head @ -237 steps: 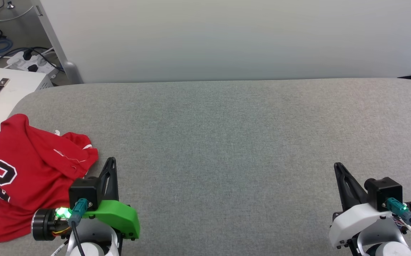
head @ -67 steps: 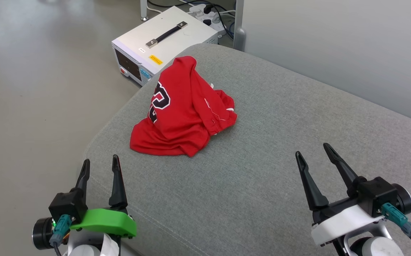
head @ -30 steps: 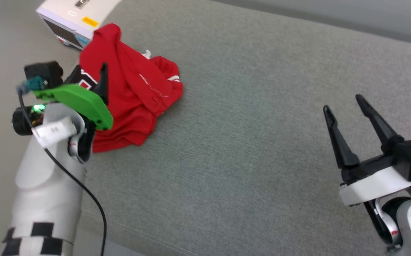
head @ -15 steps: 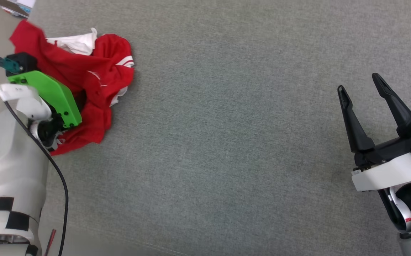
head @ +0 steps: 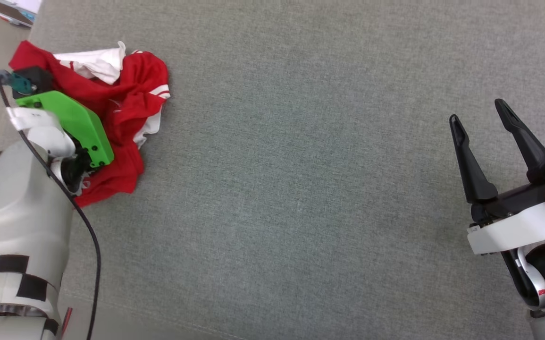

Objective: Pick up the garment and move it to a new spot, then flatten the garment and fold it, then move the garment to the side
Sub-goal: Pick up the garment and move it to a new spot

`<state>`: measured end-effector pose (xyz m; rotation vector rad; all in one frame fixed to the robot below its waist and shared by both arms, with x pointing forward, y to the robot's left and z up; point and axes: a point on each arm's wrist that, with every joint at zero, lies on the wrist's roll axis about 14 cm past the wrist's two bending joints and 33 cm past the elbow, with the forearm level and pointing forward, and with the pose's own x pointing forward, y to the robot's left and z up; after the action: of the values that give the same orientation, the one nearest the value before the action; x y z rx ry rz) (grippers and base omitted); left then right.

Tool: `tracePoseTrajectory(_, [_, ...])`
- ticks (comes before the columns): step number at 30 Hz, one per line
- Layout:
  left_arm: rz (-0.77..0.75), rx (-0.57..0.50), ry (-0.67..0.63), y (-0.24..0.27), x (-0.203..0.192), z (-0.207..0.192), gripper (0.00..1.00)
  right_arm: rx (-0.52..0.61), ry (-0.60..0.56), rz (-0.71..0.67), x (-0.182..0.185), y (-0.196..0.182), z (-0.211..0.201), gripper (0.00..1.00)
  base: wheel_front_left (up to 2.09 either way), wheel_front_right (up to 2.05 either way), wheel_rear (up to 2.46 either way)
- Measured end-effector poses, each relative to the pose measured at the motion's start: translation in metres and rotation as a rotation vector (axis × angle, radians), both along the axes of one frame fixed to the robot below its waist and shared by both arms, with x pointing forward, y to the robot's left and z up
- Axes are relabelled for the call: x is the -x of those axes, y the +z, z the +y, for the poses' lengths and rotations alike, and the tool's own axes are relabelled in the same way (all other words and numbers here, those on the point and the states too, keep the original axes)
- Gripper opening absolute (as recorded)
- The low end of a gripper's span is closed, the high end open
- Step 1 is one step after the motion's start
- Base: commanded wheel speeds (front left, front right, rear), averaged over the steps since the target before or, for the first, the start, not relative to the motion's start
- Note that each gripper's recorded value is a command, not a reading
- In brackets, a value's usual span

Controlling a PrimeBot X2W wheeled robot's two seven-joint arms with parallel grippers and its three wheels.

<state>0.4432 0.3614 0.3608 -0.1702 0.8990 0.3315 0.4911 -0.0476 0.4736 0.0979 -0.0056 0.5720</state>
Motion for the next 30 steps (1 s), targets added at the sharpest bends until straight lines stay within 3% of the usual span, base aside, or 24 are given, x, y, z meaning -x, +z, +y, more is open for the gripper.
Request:
tracePoseTrajectory(6, [-0.15,-0.109,-0.031,0.031,-0.003,0.004,0.0,-0.023,-0.007,-0.023,0.009,0.018,0.005,1.0,0.0,0.0,0.0])
tracePoseTrajectory(17, [-0.617,-0.314,-0.089,0.151,-0.029,0.007,0.0,-0.075,-0.052,-0.077,0.033,0.056,0.005,1.0,0.0,0.0,0.0])
tracePoseTrajectory(24, [-0.851,-0.34,-0.188,0.212,-0.041,-0.032,0.0,-0.088,-0.117,-0.109,0.049,0.074,-0.011,1.0,0.0,0.0,0.0])
tracePoseTrajectory(30, [-0.936,-0.263,-0.358,0.219,-0.054,-0.1,0.0,-0.074,-0.197,-0.113,0.064,0.077,-0.038,1.0,0.0,0.0,0.0])
